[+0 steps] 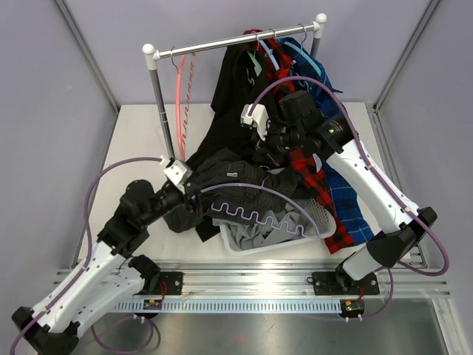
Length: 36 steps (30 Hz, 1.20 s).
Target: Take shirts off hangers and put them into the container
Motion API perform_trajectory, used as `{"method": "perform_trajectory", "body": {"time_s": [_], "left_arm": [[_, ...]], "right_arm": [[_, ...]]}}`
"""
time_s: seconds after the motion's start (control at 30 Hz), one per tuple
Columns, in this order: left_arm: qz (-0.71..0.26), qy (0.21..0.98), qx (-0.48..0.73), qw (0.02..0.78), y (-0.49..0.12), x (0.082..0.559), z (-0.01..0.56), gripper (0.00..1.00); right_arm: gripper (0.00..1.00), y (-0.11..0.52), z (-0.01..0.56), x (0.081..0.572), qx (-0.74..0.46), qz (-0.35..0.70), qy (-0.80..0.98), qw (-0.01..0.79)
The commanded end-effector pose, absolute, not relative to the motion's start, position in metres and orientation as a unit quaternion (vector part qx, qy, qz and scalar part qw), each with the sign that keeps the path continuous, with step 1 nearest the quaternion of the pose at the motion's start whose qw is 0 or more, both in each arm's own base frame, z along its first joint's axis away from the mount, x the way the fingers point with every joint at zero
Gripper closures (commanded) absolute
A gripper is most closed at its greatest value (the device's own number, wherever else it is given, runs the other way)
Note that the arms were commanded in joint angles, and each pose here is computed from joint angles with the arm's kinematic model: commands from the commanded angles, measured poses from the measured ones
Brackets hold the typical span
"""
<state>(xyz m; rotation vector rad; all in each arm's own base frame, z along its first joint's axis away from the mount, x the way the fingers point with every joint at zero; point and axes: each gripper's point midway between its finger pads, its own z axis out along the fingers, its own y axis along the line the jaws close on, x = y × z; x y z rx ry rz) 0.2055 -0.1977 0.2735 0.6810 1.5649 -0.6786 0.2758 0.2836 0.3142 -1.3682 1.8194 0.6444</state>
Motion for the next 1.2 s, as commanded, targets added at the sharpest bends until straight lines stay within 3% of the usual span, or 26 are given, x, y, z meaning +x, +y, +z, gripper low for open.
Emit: {"method": "perform_trajectory", "body": {"time_s": [0.0, 0.17, 0.27, 0.37, 0.53, 0.6, 1.0, 1.17], "left_arm": [[-0.315, 0.659, 0.305, 0.611, -0.213, 0.213, 0.296, 0.06], [-0.286, 0.673, 0.355, 0.582, -0.22, 0.222, 0.277, 0.06], [-0.263, 0.681, 0.386, 0.564, -0.226, 0.234, 0.266, 0.09], [-0.241, 0.7, 0.41, 0.533, -0.234, 0.252, 0.258, 0.16], [-0.219, 0.744, 0.422, 0.47, -0.245, 0.276, 0.24, 0.44], [-0.22, 0.763, 0.428, 0.432, -0.249, 0.277, 0.223, 0.49], [-0.195, 0.772, 0.466, 0.386, -0.259, 0.274, 0.186, 0.44], [-0.142, 0.795, 0.472, 0.354, -0.256, 0.288, 0.156, 0.43]], "right_arm": [[1.0, 0.273, 0.312, 0.262, -0.556, 0.251, 0.702, 0.368], [0.55, 0.238, 0.27, 0.241, -0.567, 0.257, 0.728, 0.287], [0.44, 0.221, 0.241, 0.22, -0.563, 0.281, 0.743, 0.23], [0.4, 0.21, 0.22, 0.209, -0.556, 0.284, 0.751, 0.214], [0.37, 0.205, 0.216, 0.207, -0.543, 0.292, 0.752, 0.233], [0.37, 0.202, 0.219, 0.207, -0.538, 0.293, 0.752, 0.242], [0.36, 0.188, 0.215, 0.213, -0.51, 0.308, 0.759, 0.263], [0.36, 0.187, 0.217, 0.213, -0.508, 0.313, 0.757, 0.266]]}}
